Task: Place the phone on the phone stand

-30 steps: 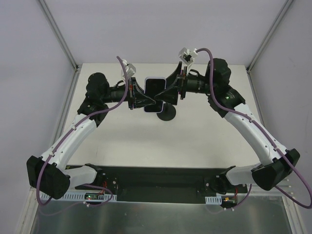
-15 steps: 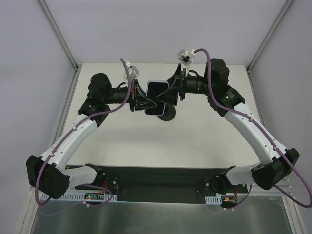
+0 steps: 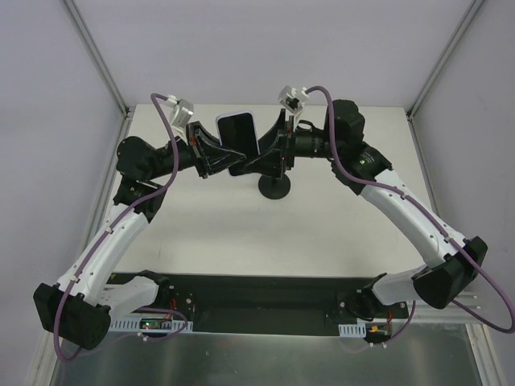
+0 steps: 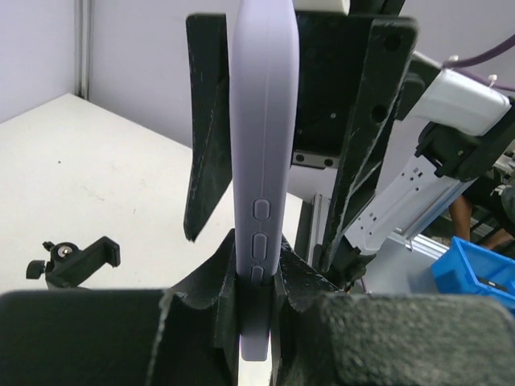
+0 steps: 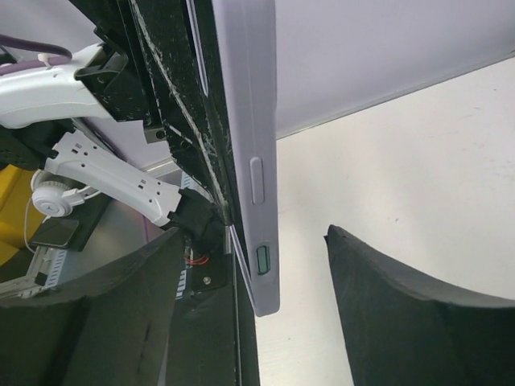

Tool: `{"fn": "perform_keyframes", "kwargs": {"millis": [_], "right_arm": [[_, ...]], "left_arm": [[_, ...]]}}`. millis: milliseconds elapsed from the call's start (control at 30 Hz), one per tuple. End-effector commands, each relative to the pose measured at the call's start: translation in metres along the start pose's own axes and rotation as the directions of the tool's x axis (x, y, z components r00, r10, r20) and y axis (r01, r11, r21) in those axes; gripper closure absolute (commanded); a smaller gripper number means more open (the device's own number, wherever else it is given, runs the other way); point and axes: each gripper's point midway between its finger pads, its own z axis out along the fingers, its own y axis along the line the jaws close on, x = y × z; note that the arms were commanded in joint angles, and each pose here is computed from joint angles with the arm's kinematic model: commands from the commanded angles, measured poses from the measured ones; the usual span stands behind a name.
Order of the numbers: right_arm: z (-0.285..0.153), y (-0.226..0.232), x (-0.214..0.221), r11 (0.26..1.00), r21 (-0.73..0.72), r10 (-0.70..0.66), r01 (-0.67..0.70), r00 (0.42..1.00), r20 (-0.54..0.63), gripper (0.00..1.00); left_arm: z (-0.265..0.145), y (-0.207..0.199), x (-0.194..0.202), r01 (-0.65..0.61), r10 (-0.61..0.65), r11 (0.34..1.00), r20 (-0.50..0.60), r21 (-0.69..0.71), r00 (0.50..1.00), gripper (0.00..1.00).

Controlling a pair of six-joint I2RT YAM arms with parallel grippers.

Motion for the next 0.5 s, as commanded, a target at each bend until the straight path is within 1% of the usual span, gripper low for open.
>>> {"fn": "perform_keyframes", "kwargs": {"millis": [0,33,100,133,167,233,267,367,400,467], "right_arm": [[0.009,0.02,-0.023,0.992,-0.101,-0.07,0.078,0.994,0.08,0.32],[0.01,0.023,-0.023,0.99,-0.121,-0.067,0.077,0.994,0.084,0.4],[0.014,0.03,-0.023,0.982,-0.171,-0.063,0.077,0.994,0.086,0.48],[0.014,0.03,-0.023,0.981,-0.18,-0.064,0.079,0.994,0.088,0.54],[0.015,0.031,-0.025,0.978,-0.188,-0.071,0.088,0.993,0.096,0.56],[0.017,0.033,-0.023,0.976,-0.196,-0.072,0.091,0.992,0.101,0.59],[0.017,0.034,-0.023,0.974,-0.202,-0.08,0.1,0.991,0.106,0.6],[0.021,0.029,-0.02,0.976,-0.2,-0.064,0.081,0.994,0.091,0.6],[0.022,0.029,-0.021,0.976,-0.202,-0.061,0.078,0.994,0.089,0.59],[0.024,0.03,-0.021,0.973,-0.218,-0.054,0.072,0.995,0.087,0.53]], "left_arm": [[-0.008,-0.034,-0.038,-0.114,0.105,0.991,0.125,0.065,0.986,1.0],[-0.008,-0.034,-0.037,-0.115,0.106,0.991,0.127,0.063,0.986,1.0],[-0.009,-0.032,-0.039,-0.104,0.095,0.993,0.134,0.061,0.986,1.0],[-0.009,-0.033,-0.04,-0.098,0.088,0.993,0.137,0.067,0.987,1.0],[-0.01,-0.033,-0.041,-0.068,0.057,0.995,0.141,0.075,0.988,1.0],[-0.011,-0.035,-0.046,-0.068,0.053,0.994,0.159,0.087,0.986,1.0],[-0.012,-0.036,-0.047,-0.055,0.04,0.994,0.164,0.091,0.986,1.0],[-0.014,-0.037,-0.051,-0.067,0.05,0.994,0.18,0.085,0.982,1.0],[-0.015,-0.037,-0.051,-0.065,0.049,0.994,0.18,0.084,0.982,1.0],[-0.014,-0.036,-0.051,-0.06,0.044,0.995,0.181,0.082,0.982,1.0]]}}
